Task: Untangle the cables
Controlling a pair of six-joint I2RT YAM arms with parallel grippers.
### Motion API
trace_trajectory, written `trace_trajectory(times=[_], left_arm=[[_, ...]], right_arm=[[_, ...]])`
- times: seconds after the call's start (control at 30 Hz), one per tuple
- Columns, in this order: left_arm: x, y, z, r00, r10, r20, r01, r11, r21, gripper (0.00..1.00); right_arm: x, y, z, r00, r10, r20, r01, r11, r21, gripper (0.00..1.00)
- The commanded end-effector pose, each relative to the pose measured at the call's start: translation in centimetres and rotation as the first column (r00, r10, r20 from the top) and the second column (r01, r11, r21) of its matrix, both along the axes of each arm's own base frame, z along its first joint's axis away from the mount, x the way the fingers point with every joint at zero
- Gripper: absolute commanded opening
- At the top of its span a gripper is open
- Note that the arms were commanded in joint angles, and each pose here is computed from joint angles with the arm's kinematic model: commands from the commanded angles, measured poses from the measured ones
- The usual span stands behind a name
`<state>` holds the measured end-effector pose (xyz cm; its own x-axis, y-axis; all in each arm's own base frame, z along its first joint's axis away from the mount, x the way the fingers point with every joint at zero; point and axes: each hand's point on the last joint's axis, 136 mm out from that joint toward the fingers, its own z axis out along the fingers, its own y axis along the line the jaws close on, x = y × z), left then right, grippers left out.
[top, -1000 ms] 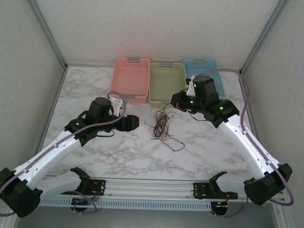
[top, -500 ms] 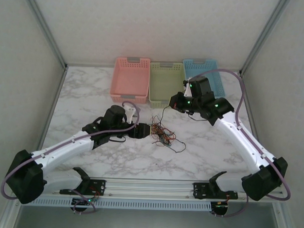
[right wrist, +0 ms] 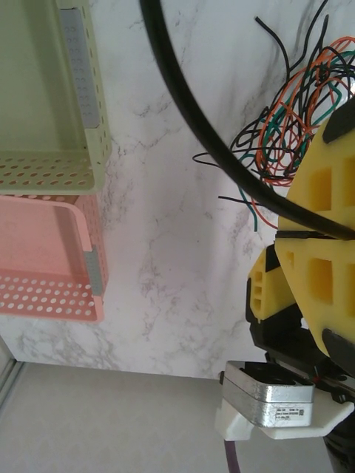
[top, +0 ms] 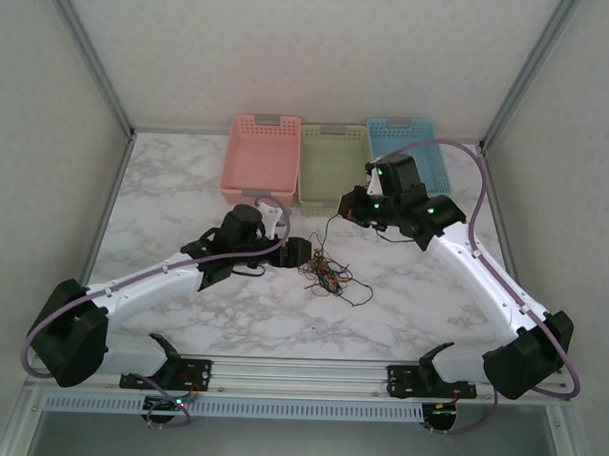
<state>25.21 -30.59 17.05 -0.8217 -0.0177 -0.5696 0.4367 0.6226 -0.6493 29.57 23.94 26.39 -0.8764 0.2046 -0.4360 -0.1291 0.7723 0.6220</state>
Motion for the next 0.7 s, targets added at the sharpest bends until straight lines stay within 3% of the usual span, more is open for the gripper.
trace_trajectory(times=[0.0, 0.13, 0.67], left_arm=[[0.3, -1.7, 2.6, 0.999, -0.015, 0.038, 0.017, 0.998, -0.056, 0.78], [0.3, -1.9, 2.2, 0.999, -0.015, 0.029, 0.016, 0.999, -0.039, 0.69], [-1.2, -2.0, -0.4, 0.999, -0.032, -0.025, 0.032, 0.999, -0.001, 0.57]], right_arm=[[-0.1, 0.3, -0.5, 1.000, 0.015, 0.001, -0.015, 1.000, -0.004, 0.00], [-0.2, 0.2, -0.7, 1.000, 0.014, -0.002, -0.014, 1.000, -0.011, 0.00], [0.0, 0.3, -0.6, 1.000, 0.016, 0.001, -0.016, 1.000, -0.013, 0.00]])
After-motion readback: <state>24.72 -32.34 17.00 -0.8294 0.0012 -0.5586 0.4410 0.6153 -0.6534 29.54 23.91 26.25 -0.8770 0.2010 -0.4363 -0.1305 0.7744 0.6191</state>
